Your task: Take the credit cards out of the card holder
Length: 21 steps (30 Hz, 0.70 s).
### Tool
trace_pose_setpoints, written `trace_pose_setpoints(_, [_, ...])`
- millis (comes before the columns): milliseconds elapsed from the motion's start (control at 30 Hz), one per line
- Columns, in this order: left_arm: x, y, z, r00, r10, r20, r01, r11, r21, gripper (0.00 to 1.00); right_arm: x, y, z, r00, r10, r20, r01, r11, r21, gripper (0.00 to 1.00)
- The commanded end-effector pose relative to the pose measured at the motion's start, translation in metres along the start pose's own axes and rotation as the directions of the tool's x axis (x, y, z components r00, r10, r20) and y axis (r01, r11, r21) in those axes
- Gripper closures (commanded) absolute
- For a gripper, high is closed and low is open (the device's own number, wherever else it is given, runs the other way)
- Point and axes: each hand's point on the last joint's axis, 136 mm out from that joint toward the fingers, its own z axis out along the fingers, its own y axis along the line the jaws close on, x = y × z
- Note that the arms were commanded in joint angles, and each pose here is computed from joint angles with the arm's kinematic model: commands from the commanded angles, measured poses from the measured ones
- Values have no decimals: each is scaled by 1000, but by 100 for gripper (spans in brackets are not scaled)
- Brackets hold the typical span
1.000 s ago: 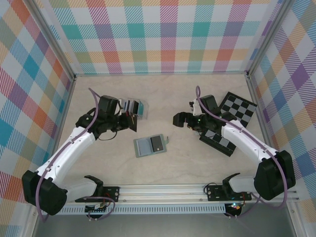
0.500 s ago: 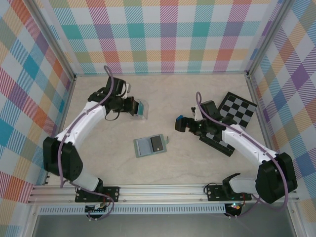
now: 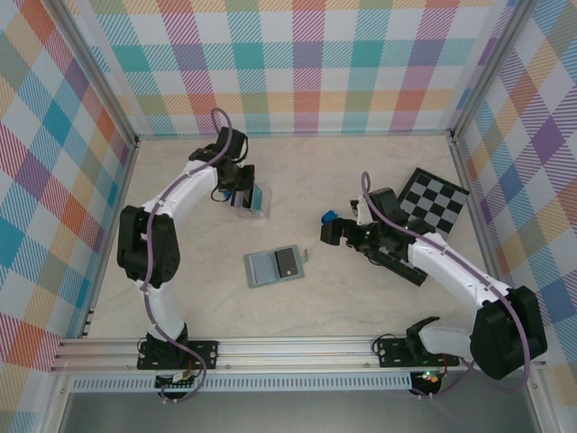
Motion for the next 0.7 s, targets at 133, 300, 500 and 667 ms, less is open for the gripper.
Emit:
trace_pose_setpoints(133, [-6,20,9,1000,16,12,-15,997,-82,100,7,5,-5,1000,16,-14,-16,999,-33,0])
trace_pose_setpoints(300, [-3,20,17,1000,6,-3,-6,997,-80,100,10,3,-4,999,25,-28,-26,999,-27,0])
trace_pose_setpoints(500, [4,20,25,1000,-15,-17,14,998,-67,100,11,2,-4,999,32,-33,-33,999,-23,0])
trace_pose_setpoints(667, [5,20,26,999,-27,-20,26,997,-69,92,11,3,-5,999,33,-36,-34,999,-27,0])
